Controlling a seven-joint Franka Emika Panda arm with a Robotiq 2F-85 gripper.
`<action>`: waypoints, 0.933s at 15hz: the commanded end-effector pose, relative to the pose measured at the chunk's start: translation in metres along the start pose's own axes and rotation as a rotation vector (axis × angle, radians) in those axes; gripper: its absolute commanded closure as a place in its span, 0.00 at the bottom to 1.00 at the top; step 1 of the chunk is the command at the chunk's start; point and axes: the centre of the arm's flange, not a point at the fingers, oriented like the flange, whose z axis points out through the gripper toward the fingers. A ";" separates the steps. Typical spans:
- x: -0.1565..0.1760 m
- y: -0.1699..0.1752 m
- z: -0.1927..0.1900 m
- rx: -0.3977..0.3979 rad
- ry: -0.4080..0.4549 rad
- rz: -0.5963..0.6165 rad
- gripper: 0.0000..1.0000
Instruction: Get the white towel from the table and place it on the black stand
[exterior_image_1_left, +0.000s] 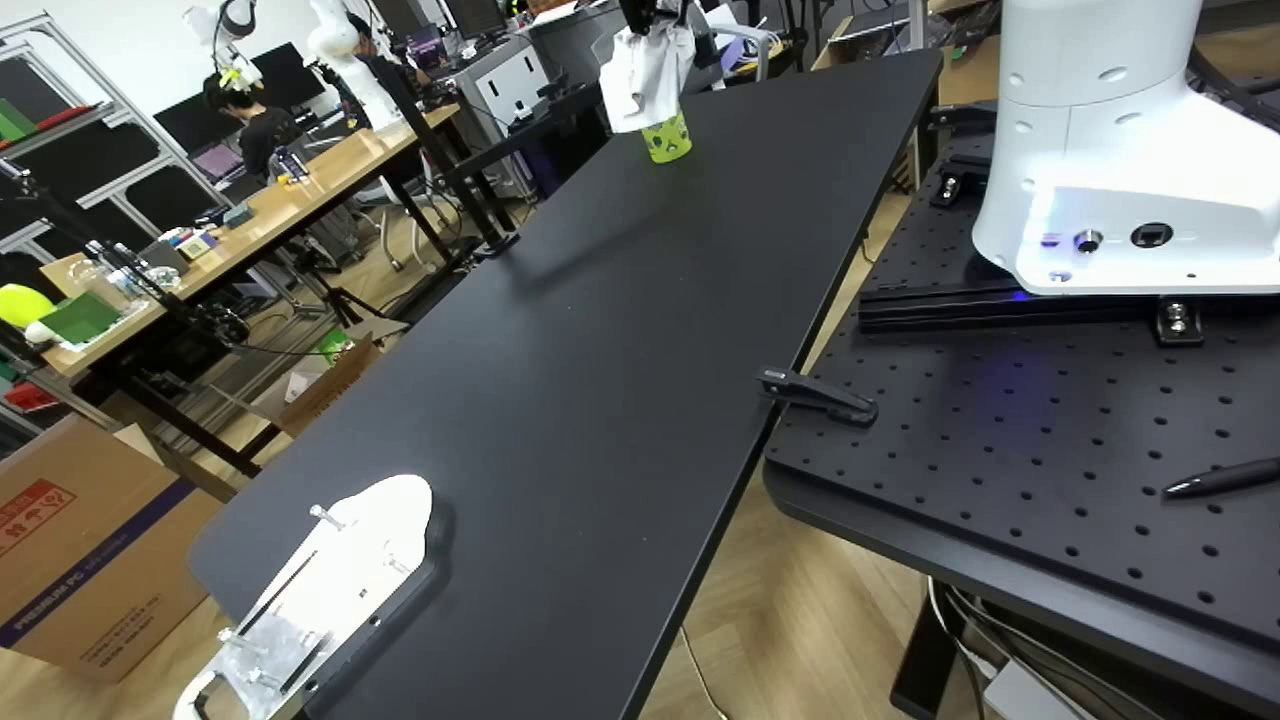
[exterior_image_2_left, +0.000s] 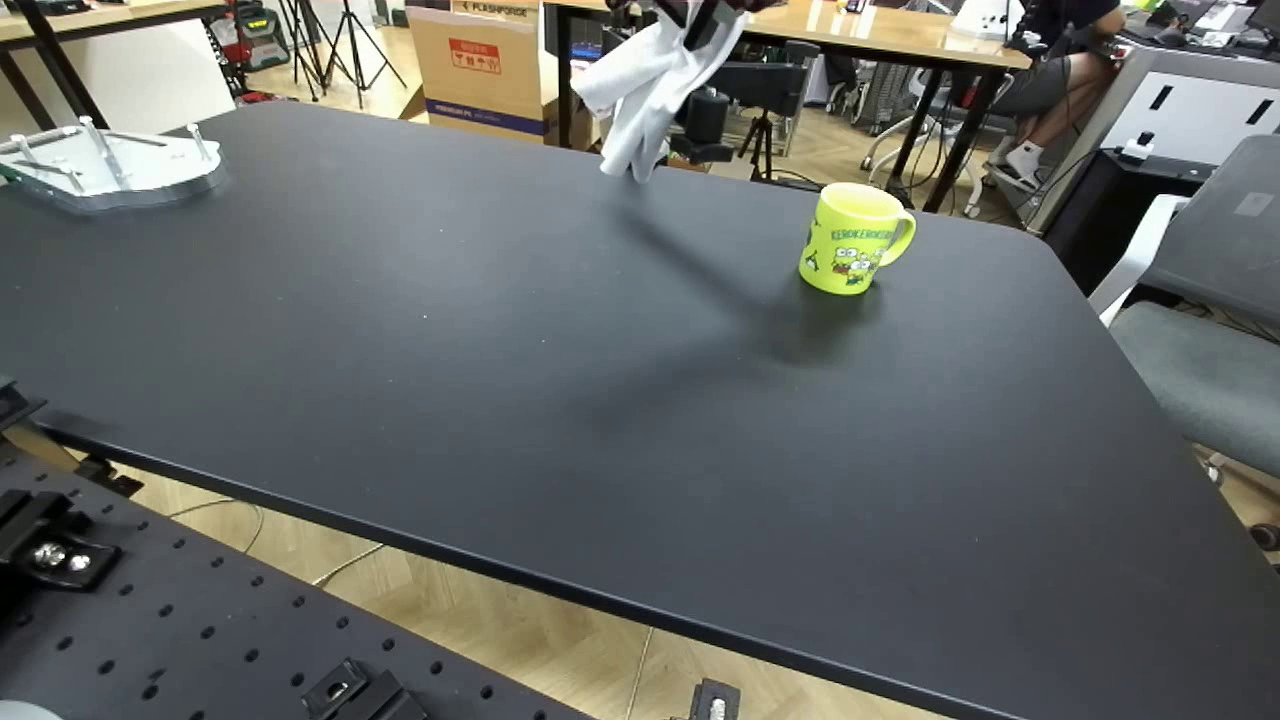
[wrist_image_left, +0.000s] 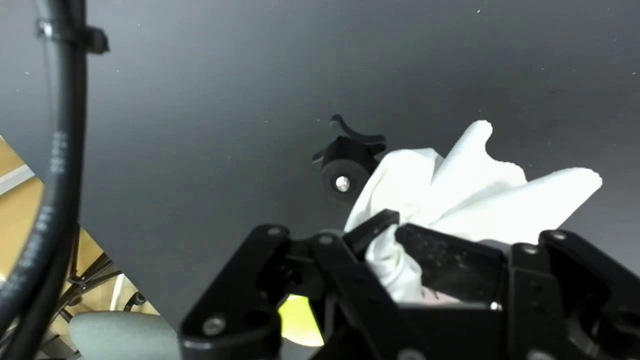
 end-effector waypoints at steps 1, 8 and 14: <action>-0.001 0.020 0.007 -0.003 0.001 0.060 1.00; -0.002 0.037 0.020 0.003 -0.014 0.089 0.75; 0.002 0.025 0.003 0.011 0.035 0.045 0.35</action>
